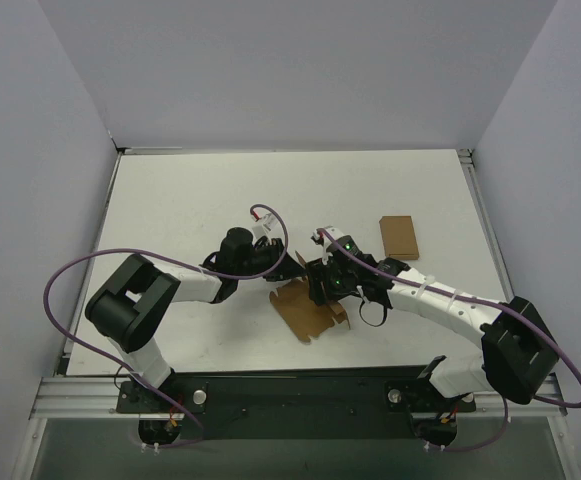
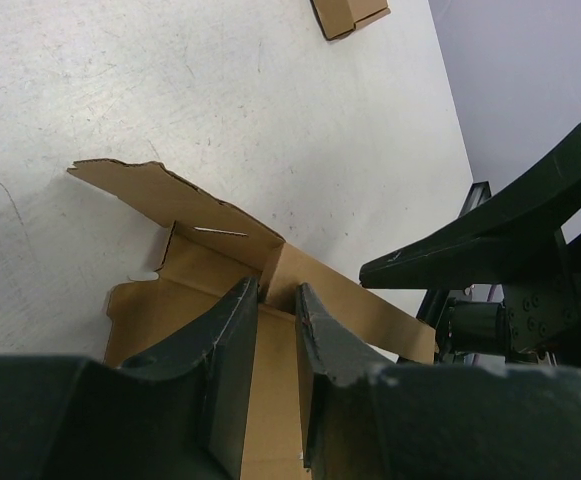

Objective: Fold the paper box

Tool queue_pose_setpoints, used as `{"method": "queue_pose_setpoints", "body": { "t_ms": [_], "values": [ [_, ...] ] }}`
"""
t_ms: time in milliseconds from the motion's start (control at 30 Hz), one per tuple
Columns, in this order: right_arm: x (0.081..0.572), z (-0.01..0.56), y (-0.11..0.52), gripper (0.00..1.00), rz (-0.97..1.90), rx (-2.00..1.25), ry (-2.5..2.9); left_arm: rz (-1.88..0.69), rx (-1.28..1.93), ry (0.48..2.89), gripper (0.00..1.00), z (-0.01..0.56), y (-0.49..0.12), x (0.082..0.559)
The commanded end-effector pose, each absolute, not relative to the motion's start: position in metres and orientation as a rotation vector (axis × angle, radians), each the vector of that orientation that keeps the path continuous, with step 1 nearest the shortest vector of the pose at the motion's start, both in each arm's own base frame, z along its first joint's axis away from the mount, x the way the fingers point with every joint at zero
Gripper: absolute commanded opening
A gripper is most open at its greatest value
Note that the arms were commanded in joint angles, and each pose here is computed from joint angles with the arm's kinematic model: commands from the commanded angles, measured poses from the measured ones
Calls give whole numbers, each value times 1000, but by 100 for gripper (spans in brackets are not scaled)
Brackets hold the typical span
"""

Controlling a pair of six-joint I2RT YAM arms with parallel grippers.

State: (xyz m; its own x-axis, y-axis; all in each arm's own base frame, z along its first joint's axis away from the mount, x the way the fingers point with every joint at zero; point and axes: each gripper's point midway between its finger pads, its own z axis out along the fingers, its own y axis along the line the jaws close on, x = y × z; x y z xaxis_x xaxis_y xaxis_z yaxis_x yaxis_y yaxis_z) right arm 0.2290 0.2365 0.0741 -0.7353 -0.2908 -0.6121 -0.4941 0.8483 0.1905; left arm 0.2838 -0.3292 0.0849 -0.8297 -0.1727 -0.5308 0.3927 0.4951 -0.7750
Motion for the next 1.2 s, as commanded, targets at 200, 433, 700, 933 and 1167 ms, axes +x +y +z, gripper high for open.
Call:
{"method": "queue_pose_setpoints", "body": {
  "t_ms": [200, 433, 700, 933, 1167],
  "values": [
    [242, 73, 226, 52, 309, -625, 2420, -1234, 189, 2256, 31, 61, -325, 287],
    [241, 67, 224, 42, 273, -676, 2423, -1238, 195, 2247, 31, 64, -327, 288],
    [238, 63, 226, 30, 272, -723, 2425, -1273, 196, 2172, 56, 87, -328, 296],
    [236, 62, 226, 29, 279, -756, 2425, -1220, 155, 2082, 69, 116, -297, 308],
    [227, 65, 232, 29, 326, -852, 2393, -1027, 128, 1989, 73, 125, -247, 327]
  ]
}}
